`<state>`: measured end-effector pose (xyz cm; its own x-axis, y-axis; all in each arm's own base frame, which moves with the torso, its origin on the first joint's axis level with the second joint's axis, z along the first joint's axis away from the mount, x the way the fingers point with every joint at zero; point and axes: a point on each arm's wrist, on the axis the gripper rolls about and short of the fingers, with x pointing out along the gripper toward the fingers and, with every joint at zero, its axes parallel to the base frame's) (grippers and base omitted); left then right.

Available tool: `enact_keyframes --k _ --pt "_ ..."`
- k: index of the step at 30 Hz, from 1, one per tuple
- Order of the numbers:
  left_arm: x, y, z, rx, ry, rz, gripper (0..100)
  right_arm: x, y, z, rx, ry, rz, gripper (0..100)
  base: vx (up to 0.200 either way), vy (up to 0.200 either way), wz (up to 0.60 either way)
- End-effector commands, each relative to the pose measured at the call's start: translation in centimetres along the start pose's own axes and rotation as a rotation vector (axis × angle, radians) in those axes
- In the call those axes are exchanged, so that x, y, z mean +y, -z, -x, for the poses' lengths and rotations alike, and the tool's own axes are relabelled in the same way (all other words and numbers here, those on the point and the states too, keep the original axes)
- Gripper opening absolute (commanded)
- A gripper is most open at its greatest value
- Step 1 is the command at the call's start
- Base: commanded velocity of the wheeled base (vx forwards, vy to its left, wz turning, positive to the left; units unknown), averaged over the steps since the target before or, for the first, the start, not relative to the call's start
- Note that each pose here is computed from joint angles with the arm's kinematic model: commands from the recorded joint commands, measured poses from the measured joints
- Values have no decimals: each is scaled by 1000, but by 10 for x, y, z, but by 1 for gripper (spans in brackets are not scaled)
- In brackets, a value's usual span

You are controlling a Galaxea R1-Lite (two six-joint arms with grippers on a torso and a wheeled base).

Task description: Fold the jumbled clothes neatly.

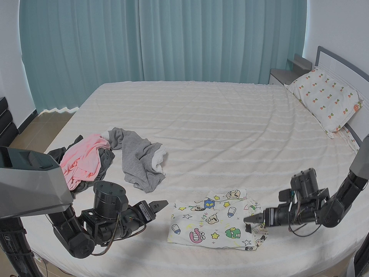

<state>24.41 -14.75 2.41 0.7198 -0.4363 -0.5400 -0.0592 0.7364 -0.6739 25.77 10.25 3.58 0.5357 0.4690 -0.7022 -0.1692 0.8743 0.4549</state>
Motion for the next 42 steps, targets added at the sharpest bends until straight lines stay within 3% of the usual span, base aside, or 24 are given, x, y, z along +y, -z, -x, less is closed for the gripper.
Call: enact_keyframes --k 1,7,22,27,28,34,42 --pt "5 2 -3 16 -15 5 100 2 -36 -34 -46 -4 -77 100 0 0 0" --pt "6 4 -5 16 -29 1 100 -9 -39 -76 -9 18 -121 100 0 0 0" --pt "9 6 -10 9 -19 -2 100 -2 -41 -88 34 12 -109 100 0 0 0" --pt "9 6 -10 10 -20 -2 100 4 -42 -103 100 -8 -109 100 0 0 0" --pt "9 6 -10 10 -20 -2 100 6 -43 -104 123 -19 -113 0 0 0 0" --pt "9 6 -10 10 -20 -2 100 8 -49 -105 140 -17 -124 0 0 0 0" --pt "9 5 -10 5 -19 -1 100 -1 -56 -86 89 25 -187 0 0 0 0"
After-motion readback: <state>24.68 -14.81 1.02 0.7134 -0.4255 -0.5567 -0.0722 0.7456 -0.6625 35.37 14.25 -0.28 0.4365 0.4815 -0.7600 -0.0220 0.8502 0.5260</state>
